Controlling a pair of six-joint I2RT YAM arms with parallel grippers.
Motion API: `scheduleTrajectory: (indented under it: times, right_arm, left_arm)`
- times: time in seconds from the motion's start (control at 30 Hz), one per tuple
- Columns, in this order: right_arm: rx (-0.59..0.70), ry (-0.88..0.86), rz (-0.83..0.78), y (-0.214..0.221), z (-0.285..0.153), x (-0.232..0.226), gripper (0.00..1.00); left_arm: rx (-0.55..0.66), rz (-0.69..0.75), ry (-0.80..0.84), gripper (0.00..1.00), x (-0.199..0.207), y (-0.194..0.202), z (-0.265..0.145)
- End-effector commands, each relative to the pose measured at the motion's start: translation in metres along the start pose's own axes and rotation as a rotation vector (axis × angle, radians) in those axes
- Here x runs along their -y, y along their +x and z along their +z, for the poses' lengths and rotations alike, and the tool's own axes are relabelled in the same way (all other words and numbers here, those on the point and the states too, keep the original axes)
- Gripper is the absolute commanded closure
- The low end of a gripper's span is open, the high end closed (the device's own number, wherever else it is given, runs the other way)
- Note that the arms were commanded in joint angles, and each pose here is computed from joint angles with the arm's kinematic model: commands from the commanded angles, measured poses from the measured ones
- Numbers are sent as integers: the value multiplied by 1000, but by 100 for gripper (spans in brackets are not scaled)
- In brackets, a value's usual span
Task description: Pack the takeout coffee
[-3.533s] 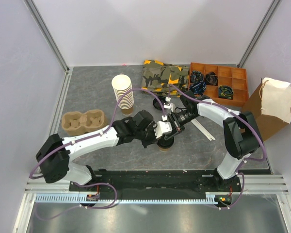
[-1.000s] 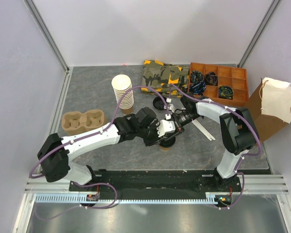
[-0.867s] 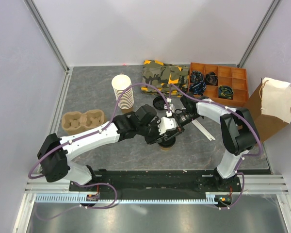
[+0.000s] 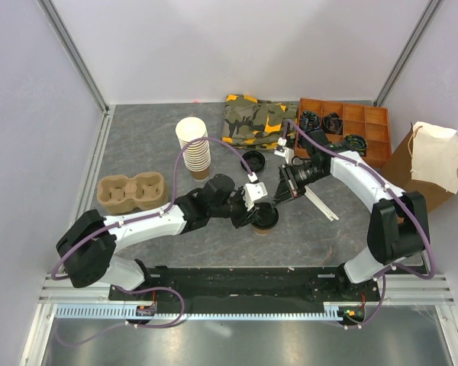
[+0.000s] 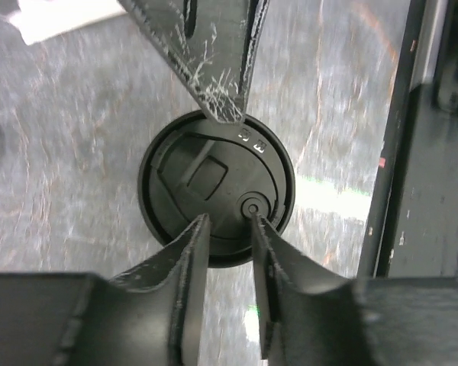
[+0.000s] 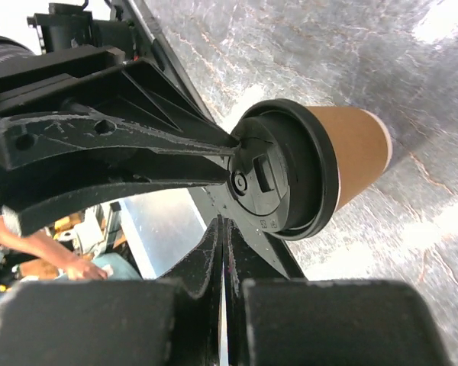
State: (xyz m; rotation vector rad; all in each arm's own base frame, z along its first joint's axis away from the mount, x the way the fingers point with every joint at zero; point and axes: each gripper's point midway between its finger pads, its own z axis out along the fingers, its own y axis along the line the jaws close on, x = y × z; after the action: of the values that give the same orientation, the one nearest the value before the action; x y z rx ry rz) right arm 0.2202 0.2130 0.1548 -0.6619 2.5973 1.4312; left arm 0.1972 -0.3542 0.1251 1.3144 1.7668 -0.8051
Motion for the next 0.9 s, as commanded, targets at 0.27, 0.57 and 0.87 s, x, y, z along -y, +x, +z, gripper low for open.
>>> scheduleTrajectory:
  times: [0.27,0.57,0.87]
  right_arm:
    - [49,222,-56,-7,-22,13,98]
    - [67,364,-235,-7,-23,5,83]
    - [73,466,-239,-8,-21,9,79]
  left_arm:
    - [198,-5,1,73,2,-35,1]
    - [164,-25,0,74,0,-25,7]
    - [127,-37,-1,75,1,-14,10]
